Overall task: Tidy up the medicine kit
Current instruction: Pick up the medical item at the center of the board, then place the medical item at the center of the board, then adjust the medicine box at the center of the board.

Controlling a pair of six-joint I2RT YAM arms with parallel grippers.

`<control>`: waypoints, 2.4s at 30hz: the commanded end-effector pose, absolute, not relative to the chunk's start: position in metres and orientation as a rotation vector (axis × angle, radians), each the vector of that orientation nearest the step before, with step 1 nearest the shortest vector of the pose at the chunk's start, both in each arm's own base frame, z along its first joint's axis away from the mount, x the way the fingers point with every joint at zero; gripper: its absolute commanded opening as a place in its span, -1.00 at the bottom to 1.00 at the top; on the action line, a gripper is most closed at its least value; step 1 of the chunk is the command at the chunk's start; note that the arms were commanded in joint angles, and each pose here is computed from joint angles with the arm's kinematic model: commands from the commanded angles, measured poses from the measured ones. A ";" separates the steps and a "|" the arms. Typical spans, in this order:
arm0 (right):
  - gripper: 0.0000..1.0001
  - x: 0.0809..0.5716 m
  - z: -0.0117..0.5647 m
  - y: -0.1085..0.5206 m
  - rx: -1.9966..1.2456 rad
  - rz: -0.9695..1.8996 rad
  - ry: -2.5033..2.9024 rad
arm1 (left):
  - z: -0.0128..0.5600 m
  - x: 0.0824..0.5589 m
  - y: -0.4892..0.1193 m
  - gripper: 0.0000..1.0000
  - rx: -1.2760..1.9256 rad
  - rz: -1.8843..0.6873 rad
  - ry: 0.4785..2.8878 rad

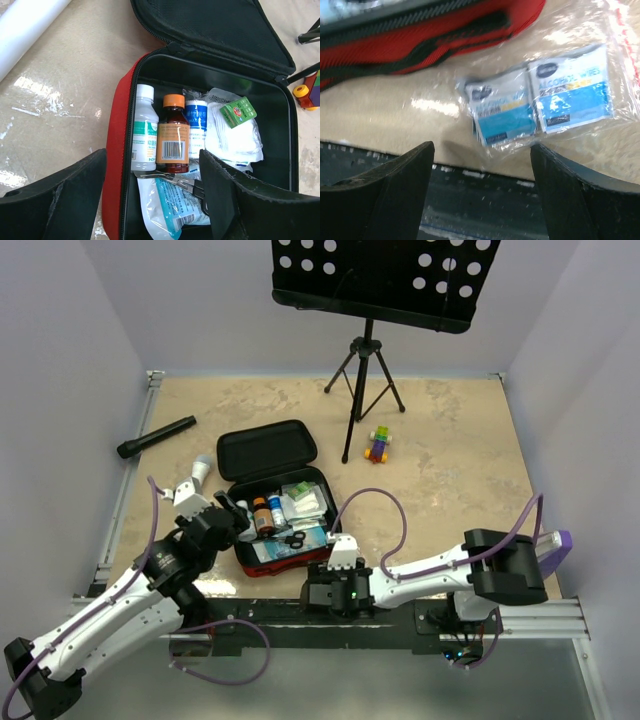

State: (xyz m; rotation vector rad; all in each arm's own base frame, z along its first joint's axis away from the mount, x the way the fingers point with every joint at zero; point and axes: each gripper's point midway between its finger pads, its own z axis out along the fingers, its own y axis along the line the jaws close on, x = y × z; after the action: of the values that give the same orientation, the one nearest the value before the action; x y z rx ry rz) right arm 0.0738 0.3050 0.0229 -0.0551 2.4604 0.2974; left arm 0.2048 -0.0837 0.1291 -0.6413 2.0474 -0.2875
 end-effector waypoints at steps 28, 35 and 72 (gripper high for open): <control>-0.92 0.208 0.161 0.192 0.429 0.344 2.152 | 0.150 0.212 -0.088 0.58 -0.622 -0.330 1.995; -0.74 0.284 0.155 0.137 0.547 0.171 2.105 | 0.145 0.212 -0.088 0.58 -0.627 -0.329 2.002; 0.08 0.273 0.105 0.223 0.063 0.101 2.302 | 0.168 0.209 -0.077 0.66 -0.639 -0.317 1.958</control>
State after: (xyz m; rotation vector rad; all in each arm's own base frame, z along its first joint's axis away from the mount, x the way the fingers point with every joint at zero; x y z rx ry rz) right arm 0.2432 0.2594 0.0718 0.0169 2.4013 0.2146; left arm 0.2052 -0.0784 0.1491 -0.6359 1.9996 -0.3017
